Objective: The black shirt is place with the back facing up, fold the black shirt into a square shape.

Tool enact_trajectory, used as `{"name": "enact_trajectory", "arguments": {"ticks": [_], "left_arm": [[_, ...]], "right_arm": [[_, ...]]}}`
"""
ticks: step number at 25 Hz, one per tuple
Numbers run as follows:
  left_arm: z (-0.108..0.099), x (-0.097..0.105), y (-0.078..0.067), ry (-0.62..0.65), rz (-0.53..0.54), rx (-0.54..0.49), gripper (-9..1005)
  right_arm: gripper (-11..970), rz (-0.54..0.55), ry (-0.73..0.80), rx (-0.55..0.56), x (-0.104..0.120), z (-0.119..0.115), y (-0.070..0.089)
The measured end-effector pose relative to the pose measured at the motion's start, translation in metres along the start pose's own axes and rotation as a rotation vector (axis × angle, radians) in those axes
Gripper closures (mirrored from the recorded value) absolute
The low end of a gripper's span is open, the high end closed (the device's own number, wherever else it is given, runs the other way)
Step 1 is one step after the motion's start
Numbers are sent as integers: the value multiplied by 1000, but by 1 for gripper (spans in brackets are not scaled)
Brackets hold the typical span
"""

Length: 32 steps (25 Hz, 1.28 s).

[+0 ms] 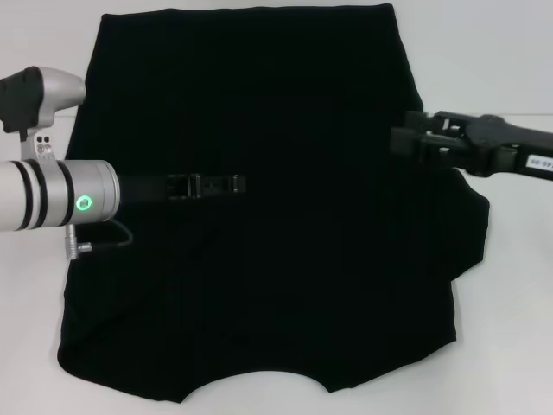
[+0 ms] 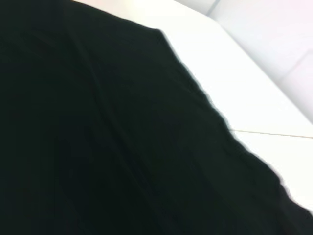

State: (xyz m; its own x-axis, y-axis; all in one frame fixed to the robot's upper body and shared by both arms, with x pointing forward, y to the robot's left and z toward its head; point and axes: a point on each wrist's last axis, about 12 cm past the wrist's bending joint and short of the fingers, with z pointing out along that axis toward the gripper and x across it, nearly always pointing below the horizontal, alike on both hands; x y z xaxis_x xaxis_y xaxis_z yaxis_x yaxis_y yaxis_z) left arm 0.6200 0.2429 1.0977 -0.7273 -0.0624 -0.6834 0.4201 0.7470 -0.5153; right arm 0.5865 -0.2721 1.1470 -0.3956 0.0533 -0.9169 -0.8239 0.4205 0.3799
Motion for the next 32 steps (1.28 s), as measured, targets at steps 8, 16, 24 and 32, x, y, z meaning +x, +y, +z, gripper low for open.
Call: {"name": "enact_trajectory", "arguments": {"ticks": [8, 16, 24, 32], "left_arm": [[-26, 9, -28, -57, 254, 360, 77], [-23, 46, -52, -83, 625, 555, 81], [-24, 62, -56, -132, 836, 605, 80], [-25, 63, -52, -72, 879, 589, 88]], "right_arm": [[255, 207, 97, 160, -19, -53, -23], [255, 453, 264, 456, -32, -93, -52], [256, 579, 421, 601, -25, -73, -63], [256, 631, 457, 619, -7, -41, -69]]}}
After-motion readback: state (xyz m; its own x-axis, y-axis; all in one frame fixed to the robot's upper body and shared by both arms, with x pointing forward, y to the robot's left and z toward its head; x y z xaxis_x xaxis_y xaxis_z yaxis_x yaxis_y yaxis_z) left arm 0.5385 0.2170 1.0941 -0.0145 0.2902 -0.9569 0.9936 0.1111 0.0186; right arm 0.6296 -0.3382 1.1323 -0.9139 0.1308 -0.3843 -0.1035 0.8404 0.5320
